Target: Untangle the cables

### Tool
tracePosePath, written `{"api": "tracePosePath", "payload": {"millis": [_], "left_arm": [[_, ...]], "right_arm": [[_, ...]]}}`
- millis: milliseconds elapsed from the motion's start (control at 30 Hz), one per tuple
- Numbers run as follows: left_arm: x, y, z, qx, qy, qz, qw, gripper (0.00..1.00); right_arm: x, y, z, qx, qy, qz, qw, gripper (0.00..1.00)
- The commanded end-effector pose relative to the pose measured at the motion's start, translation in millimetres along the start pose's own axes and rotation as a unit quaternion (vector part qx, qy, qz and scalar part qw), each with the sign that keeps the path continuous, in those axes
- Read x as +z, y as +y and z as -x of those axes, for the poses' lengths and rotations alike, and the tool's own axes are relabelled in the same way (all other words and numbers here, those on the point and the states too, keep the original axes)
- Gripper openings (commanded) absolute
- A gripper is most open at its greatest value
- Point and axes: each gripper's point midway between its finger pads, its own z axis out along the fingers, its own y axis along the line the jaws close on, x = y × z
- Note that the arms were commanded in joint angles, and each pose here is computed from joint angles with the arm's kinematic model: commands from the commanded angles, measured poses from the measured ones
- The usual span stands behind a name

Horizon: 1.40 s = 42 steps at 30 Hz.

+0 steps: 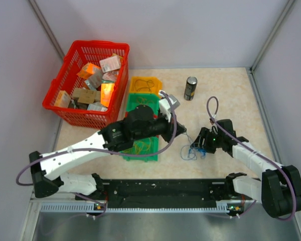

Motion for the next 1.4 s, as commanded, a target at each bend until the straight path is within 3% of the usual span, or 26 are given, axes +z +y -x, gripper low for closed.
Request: {"api": "tracePosePath", "payload": {"millis": [0,167,433,667,833,1367], "left_arm": [[-52,-38,77,0.058,-0.153,-0.074,0.984,0.00],[-93,-52,98,0.090,-0.214,-0.098,0.968,0.00],[-155,-60,129,0.112,-0.306,-0.099,0.940,0.00],[-121,-3,120,0.071,-0.248,0.054,0.965,0.00],[-98,49,105,0.039,-0.189,0.190,0.963,0.00],[-86,75,100,0.022,-0.169,0.229,0.958,0.00]], "right_arm": [[-3,-11,8,-0.014,-0.017,-0.043,0.999,0.57],[-5,-28,11,0.007,-0.037,-0.091,0.995,0.67],[-9,-36,20,0.010,-0.051,-0.124,0.991,0.70],[-13,-26,24,-0.002,-0.054,-0.108,0.993,0.74],[-13,-31,20,-0.006,-0.053,-0.111,0.992,0.74],[-6,-36,17,-0.005,-0.044,-0.116,0.992,0.73]]}}
